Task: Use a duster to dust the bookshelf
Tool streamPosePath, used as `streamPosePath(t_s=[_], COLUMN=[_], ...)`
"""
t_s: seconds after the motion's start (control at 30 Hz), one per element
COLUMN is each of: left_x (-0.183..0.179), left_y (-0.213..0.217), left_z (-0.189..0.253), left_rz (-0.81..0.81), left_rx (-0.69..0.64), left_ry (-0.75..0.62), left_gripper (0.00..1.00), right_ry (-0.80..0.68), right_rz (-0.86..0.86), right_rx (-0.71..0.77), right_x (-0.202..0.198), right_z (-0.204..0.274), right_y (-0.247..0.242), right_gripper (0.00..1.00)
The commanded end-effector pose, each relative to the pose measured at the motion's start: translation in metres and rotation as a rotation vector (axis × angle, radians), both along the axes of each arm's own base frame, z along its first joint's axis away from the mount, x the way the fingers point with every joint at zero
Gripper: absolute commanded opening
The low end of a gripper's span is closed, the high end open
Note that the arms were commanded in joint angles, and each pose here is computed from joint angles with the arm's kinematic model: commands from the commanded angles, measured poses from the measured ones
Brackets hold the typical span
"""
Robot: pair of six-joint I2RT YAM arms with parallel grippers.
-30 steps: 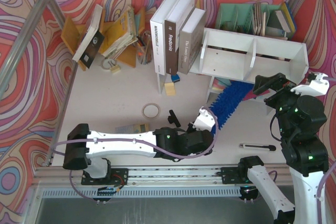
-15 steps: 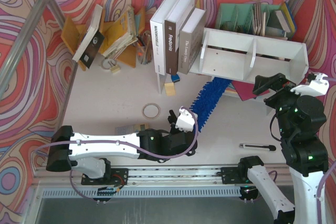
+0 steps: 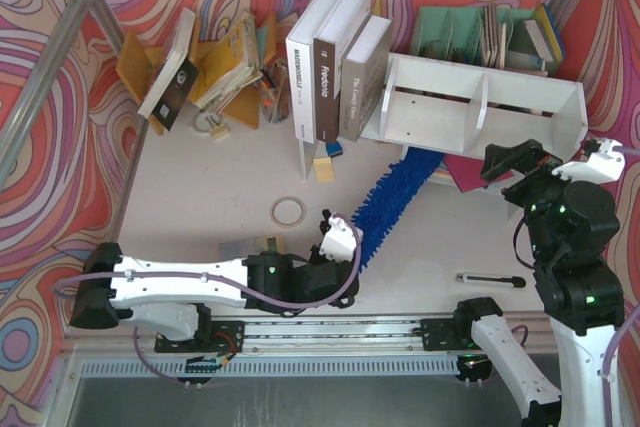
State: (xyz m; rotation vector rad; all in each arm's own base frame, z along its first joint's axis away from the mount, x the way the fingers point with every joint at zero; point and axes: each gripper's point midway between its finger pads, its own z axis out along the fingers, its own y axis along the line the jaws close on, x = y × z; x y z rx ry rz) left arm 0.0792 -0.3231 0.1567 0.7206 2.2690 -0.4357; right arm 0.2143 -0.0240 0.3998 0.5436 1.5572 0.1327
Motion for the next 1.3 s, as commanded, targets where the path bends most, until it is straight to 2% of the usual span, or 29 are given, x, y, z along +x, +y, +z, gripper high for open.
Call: streamPosePath(t_s=[0.0, 0.2, 0.4, 0.7, 0.93, 1.27], left_x=[-0.011, -0.026, -0.026, -0.046, -0.067, -0.075], left_y=[0.026, 0.032, 0.040, 0.055, 0.063, 0.079], left_z=[-0.012, -0.005, -0.004, -0.027, -0.036, -0.053], left_rz=[-0.005, -0.055, -0.037, -0.109, -0.149, -0.133], left_rx=[0.054, 0.007, -0.068, 0.034, 0.058, 0.059], left_ry=[0.009, -0.058, -0.076, -0.027, 0.028, 0.067], left_gripper=[0.00, 0.00, 0.00, 0.00, 0.00, 0.00], right_ry=[0.001, 0.004, 0.002, -0.006, -0.005, 0.001], right_rz=[0.005, 0.013, 0.011, 0.016, 0.017, 0.030], right_rx=[-0.001, 0.002, -0.001, -0.003, 0.006, 0.023], right_x=[0.001, 0.003, 0.003, 0.004, 0.007, 0.011], right_z=[-0.003, -0.005, -0.002, 0.005, 0.004, 0.001], right_y=[0.001, 0.002, 0.002, 0.003, 0.004, 0.007], right_gripper=[0.99, 0.99, 0.99, 0.99, 0.99, 0.99])
